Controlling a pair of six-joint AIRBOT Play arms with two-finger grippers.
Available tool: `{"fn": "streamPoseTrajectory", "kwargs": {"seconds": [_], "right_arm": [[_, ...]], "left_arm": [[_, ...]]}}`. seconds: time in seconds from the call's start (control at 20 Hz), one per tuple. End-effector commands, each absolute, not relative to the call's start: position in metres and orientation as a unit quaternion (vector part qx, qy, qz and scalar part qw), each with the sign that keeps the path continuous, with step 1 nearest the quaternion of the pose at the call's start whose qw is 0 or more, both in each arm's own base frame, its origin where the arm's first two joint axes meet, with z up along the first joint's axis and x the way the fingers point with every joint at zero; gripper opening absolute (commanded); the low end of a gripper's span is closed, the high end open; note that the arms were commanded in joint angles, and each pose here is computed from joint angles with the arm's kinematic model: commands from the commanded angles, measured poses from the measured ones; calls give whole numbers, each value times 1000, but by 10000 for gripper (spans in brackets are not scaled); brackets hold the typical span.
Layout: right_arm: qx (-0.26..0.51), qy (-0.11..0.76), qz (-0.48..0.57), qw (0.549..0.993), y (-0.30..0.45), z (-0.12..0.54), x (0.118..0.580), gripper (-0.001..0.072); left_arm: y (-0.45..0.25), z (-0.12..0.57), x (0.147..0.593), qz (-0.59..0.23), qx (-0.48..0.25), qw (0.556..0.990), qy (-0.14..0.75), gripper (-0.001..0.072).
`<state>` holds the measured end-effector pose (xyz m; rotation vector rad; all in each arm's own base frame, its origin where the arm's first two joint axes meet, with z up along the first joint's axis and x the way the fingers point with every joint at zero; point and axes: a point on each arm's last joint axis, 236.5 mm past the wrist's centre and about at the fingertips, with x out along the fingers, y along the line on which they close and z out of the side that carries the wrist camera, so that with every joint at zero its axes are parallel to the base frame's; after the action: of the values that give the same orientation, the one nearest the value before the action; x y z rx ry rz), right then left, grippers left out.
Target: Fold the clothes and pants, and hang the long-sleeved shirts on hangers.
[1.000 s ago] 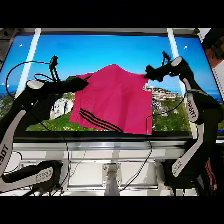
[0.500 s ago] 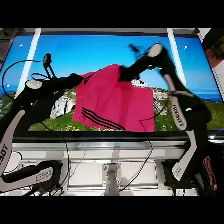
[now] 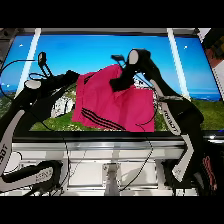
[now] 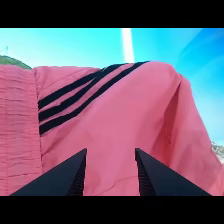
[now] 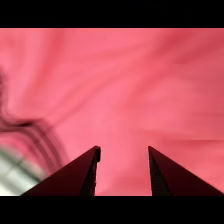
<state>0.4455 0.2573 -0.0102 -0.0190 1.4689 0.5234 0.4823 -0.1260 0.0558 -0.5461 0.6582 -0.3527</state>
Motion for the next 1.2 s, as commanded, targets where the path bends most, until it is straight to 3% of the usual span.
{"fn": "streamPoseTrajectory", "kwargs": {"seconds": [0.0,0.1,0.15,0.2,0.4,0.45,0.5,0.75,1.15], "right_arm": [[54,642,140,752,194,-9,493,348],[111,640,111,752,159,-8,507,346],[157,651,121,733,152,-7,504,346],[204,663,152,704,155,-5,496,348],[319,667,158,655,143,-24,505,353],[339,670,164,640,148,-28,506,438],[352,674,172,627,154,-32,504,474],[379,676,147,615,164,-66,516,479],[381,699,139,589,168,-68,502,479]], "left_arm": [[-124,55,483,-167,-258,897,316,369],[-123,54,483,-172,-240,902,314,391],[-122,53,482,-173,-228,905,316,463],[-121,50,481,-174,-218,906,319,490],[-122,43,476,-184,-187,906,332,490],[-122,41,474,-187,-179,905,337,490],[-123,40,472,-190,-176,904,339,490],[-124,39,471,-193,-177,903,342,490],[-124,39,471,-193,-177,903,342,490]]}}
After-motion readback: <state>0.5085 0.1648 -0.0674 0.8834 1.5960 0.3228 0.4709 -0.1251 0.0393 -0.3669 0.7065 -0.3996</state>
